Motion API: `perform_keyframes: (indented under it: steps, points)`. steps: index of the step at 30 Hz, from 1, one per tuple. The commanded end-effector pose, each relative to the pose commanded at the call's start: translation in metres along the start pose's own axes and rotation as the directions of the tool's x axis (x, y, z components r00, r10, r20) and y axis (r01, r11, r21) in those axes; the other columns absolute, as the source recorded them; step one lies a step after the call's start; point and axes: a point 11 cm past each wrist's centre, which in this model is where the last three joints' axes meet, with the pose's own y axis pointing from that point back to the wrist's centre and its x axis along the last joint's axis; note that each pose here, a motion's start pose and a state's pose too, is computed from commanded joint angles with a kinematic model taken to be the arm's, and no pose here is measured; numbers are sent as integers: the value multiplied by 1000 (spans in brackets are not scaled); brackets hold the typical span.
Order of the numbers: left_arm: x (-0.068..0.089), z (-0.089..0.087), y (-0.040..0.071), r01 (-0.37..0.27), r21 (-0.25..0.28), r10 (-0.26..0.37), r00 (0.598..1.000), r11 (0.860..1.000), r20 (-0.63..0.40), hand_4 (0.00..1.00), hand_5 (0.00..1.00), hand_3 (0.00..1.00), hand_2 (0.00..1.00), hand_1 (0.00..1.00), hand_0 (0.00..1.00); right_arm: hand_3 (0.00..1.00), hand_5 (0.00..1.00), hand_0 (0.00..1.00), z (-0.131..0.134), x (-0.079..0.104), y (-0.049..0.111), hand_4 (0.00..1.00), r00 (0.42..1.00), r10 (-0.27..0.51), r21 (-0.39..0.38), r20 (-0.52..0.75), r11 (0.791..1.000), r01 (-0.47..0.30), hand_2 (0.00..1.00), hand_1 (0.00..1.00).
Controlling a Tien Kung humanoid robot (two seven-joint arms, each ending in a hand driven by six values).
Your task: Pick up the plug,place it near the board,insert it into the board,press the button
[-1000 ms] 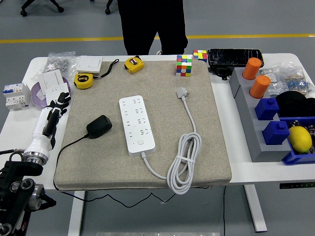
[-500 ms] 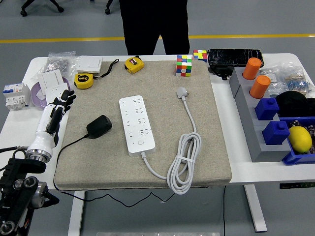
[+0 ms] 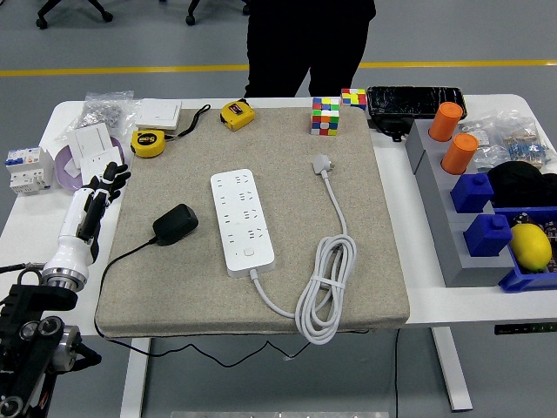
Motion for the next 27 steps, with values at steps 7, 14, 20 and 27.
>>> perform_keyframes:
  steps: [7, 14, 20, 27]
  points:
    - [2, -4, 3, -11, 11, 11, 1000, 1000, -5, 998, 998, 794, 806, 871, 877, 792, 859, 864, 11, -1, 0, 998, 1000, -2, -22, -2, 1000, 2, 760, 768]
    - [4, -10, 6, -17, 24, 17, 1000, 1000, -7, 998, 998, 780, 784, 860, 876, 791, 859, 864, 17, -7, 0, 998, 1000, -12, -30, -6, 999, 11, 760, 769]
    - [4, -9, 6, -17, 20, 17, 1000, 1000, -3, 998, 998, 770, 781, 858, 874, 792, 858, 865, 17, -5, 0, 998, 1000, -9, -30, -8, 1000, 9, 761, 768]
    - [10, -3, 3, -30, 5, 30, 1000, 1000, 2, 998, 998, 766, 781, 855, 874, 792, 860, 864, 13, -9, 0, 998, 1000, -20, -17, -19, 1000, 20, 761, 768]
